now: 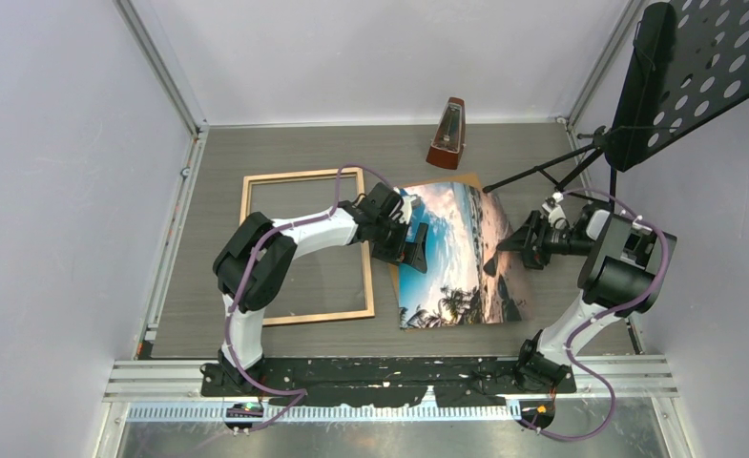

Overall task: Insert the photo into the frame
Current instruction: Pick up the photo at the center of the board.

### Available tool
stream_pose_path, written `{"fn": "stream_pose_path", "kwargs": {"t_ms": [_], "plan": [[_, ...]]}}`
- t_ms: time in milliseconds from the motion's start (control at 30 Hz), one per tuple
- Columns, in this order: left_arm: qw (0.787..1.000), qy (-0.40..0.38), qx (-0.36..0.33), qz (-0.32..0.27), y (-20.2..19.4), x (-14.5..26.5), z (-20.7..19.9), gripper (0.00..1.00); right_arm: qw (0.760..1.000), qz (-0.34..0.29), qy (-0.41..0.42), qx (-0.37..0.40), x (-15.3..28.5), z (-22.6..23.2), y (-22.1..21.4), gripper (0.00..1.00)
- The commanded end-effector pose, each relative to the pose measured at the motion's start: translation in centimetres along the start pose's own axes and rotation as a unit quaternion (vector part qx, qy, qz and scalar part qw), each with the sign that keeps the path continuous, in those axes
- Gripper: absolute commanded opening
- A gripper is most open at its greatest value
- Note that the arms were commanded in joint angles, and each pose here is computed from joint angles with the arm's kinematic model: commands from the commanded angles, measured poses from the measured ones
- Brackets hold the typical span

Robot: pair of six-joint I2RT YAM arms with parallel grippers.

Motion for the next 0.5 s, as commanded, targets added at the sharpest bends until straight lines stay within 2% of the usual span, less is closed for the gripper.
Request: {"fn": "stream_pose_path", "kwargs": {"t_ms": [0,467], "plan": [[0.999,0.033,0.013,0.033,-1.78,-0.83,1.62,0.96,0.999,-0.007,0.049,-0.013,0.08,0.75,-0.26,0.67],[0.999,0.028,0.014,0.034,-1.65,-0.86,1.44,0.96,0.996,0.002,0.087,-0.021,0.03,0.43,-0.86,0.58]]}}
Point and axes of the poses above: each gripper's point midway between its finger pads, its own x axis back along the fingers, its own z axis along the line the jaws close on, y = z × x, the point moved 7 cm from there along x, back along the fingers, and after that the axes turned 2 degrees about x, right-handed, at the moved point
